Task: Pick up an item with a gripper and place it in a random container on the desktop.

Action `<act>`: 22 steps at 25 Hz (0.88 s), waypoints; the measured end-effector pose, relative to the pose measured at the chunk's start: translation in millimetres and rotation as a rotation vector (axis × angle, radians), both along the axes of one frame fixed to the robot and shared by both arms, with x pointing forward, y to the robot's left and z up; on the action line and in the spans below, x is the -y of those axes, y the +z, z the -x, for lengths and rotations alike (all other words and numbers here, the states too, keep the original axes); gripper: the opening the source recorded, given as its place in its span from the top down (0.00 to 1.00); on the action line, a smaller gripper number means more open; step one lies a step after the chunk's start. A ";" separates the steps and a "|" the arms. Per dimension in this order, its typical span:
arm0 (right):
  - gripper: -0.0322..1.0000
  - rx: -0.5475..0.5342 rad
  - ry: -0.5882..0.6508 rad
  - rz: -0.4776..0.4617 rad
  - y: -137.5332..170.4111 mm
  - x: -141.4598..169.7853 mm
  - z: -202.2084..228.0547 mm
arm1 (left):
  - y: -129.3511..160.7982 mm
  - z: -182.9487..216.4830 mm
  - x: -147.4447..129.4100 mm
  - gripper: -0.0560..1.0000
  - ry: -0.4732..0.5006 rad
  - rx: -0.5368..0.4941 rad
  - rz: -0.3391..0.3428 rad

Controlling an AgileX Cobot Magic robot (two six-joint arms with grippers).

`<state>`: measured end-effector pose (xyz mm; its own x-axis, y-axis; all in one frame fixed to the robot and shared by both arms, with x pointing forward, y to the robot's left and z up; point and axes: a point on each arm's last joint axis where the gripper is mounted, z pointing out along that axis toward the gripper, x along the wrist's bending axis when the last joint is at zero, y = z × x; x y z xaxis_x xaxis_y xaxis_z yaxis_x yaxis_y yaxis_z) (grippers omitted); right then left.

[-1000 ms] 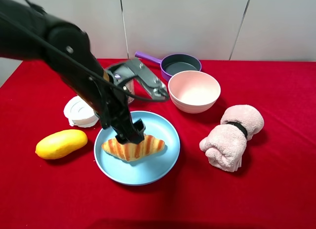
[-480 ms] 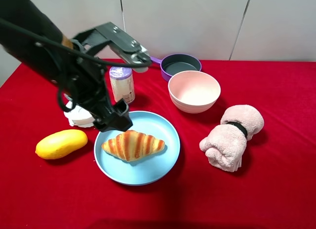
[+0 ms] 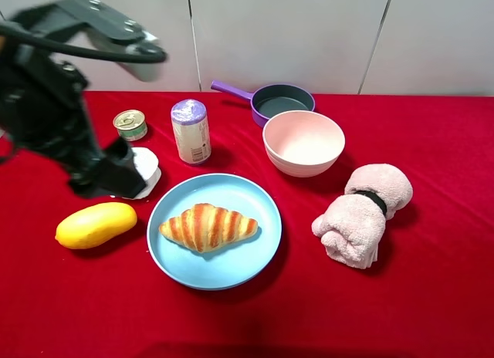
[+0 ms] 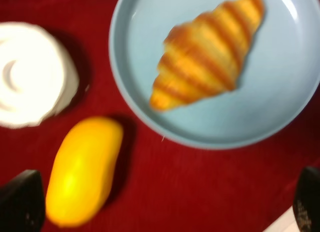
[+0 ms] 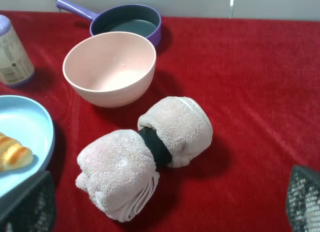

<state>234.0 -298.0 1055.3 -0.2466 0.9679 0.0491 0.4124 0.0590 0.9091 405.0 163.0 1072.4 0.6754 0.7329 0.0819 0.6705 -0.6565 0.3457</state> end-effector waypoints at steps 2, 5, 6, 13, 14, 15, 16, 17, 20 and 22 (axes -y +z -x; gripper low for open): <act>0.30 0.000 0.000 0.000 0.0 0.0 0.0 | 6.8 7.5 -9.3 0.01 0.039 -0.003 -0.016; 0.30 0.000 0.000 0.000 0.0 0.0 0.0 | 15.0 18.3 -22.2 0.01 0.092 -0.010 -0.037; 0.30 0.000 0.000 0.000 0.0 0.0 0.0 | 16.4 21.6 -26.1 0.01 0.104 -0.009 -0.041; 0.30 0.000 0.000 0.000 0.0 0.0 0.0 | 5.1 54.3 -57.4 0.01 0.124 -0.005 -0.056; 0.30 0.000 0.000 0.000 0.0 0.0 0.0 | 2.4 60.0 -62.6 0.01 0.127 -0.012 -0.062; 0.30 0.000 0.000 0.000 0.0 0.0 0.0 | 0.7 65.9 -67.7 0.01 0.131 -0.020 -0.068; 0.30 0.000 0.000 0.000 0.0 0.0 0.0 | -1.6 71.7 -72.4 0.01 0.134 -0.030 -0.071; 0.30 0.000 0.000 0.000 0.0 0.0 0.0 | -4.2 75.6 -75.3 0.01 0.134 -0.033 -0.066; 0.30 0.000 0.000 0.000 0.0 0.0 0.0 | -9.4 86.9 -81.9 0.01 0.133 -0.039 -0.031; 0.30 0.000 0.000 0.000 0.0 0.0 0.0 | -14.0 91.9 -84.0 0.01 0.132 -0.054 -0.018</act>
